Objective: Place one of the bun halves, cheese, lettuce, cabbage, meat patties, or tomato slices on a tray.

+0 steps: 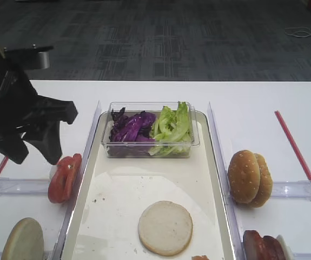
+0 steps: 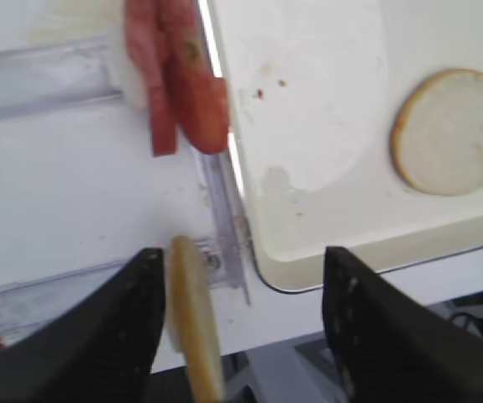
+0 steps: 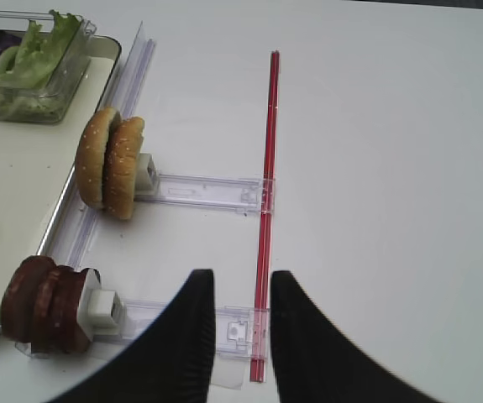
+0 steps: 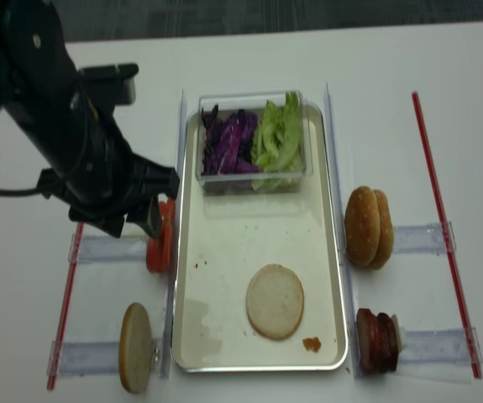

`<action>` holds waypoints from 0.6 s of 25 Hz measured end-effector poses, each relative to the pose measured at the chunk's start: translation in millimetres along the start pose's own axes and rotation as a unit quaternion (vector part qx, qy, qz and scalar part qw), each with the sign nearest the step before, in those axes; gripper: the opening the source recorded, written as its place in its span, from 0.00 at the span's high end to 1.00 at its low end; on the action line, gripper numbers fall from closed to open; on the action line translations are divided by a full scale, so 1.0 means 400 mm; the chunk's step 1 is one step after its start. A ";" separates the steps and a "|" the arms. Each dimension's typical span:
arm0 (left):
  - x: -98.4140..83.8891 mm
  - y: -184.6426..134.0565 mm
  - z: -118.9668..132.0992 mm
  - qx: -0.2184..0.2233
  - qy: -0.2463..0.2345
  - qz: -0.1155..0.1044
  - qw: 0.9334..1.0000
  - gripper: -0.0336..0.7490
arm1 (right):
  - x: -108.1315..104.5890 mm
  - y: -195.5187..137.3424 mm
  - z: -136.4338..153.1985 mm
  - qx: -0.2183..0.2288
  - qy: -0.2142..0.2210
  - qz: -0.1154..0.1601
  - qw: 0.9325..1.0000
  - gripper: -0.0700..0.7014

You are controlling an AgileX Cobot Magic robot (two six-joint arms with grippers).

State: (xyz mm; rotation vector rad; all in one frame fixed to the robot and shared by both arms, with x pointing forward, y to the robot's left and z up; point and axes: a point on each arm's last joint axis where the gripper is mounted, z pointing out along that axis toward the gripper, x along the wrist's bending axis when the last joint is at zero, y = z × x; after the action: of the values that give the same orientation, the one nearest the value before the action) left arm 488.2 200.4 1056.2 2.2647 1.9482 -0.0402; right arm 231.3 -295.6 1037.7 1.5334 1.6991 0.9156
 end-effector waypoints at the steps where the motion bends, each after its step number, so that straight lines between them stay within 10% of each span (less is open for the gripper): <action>1: 0.007 -0.002 -0.008 -0.008 0.015 0.001 1.000 0.45 | 0.000 0.000 0.000 0.000 0.000 0.001 1.000 0.65; 15: 0.172 -0.075 -0.046 -0.030 0.064 -0.080 0.994 0.45 | 0.000 0.000 0.000 0.000 0.000 0.001 1.000 0.65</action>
State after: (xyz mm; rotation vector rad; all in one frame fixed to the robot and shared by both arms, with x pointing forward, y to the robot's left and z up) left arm 467.8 274.5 1063.2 2.1173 2.1600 0.1484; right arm 231.3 -295.6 1037.7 1.5354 1.6979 0.9166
